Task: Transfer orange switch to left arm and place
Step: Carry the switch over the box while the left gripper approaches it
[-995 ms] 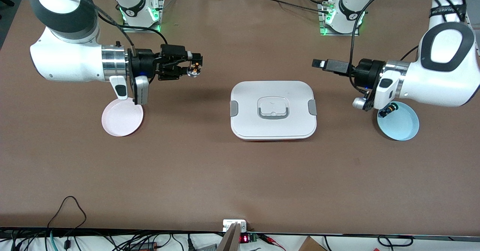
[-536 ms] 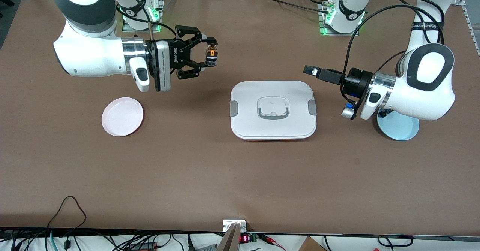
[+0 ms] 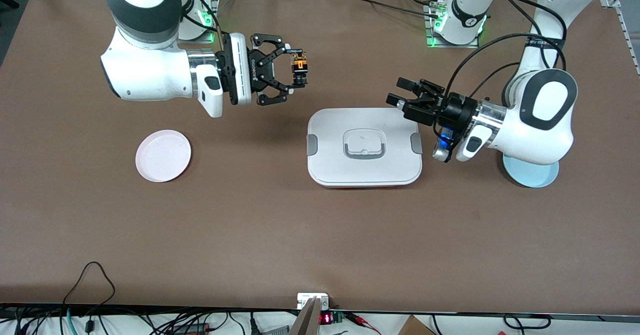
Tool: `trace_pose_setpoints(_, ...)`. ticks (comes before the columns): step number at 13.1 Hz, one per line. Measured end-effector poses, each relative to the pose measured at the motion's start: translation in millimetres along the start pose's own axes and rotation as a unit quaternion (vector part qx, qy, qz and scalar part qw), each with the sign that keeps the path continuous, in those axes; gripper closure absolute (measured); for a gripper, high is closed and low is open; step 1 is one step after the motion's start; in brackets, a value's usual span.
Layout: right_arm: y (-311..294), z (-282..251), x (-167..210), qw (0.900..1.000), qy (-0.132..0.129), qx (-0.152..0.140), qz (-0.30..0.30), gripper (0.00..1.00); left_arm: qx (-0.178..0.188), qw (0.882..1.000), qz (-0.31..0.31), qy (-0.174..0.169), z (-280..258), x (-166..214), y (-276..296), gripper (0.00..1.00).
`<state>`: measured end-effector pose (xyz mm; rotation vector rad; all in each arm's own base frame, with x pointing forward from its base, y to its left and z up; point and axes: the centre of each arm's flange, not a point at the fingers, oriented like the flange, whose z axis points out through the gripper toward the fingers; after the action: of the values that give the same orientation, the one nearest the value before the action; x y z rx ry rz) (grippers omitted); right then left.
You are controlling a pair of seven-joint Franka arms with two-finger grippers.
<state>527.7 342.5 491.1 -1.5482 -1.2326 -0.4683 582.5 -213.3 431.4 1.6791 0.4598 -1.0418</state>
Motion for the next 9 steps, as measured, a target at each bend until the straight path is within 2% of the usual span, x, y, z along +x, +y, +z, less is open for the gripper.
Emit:
trace_pose_setpoints(2, 5, 5, -1, 0.999, 0.026, 0.007, -0.030, 0.28, -0.001, 0.999, 0.034, 0.011, 32, -1, 13, 0.00)
trace_pose_setpoints(4, 12, 12, -2, 0.996, 0.069, 0.010, -0.060, 0.28, -0.003, 0.996, 0.083, 0.025, 67, -4, 26, 0.00)
trace_pose_setpoints(6, 20, 19, -3, 0.991, 0.105, -0.001, -0.084, 0.28, -0.024, 0.991, 0.129, 0.020, 84, -11, 35, 0.00)
trace_pose_setpoints(9, 26, 26, -4, 0.987, 0.130, -0.016, -0.093, 0.28, -0.064, 0.986, 0.156, 0.012, 88, -23, 45, 0.01)
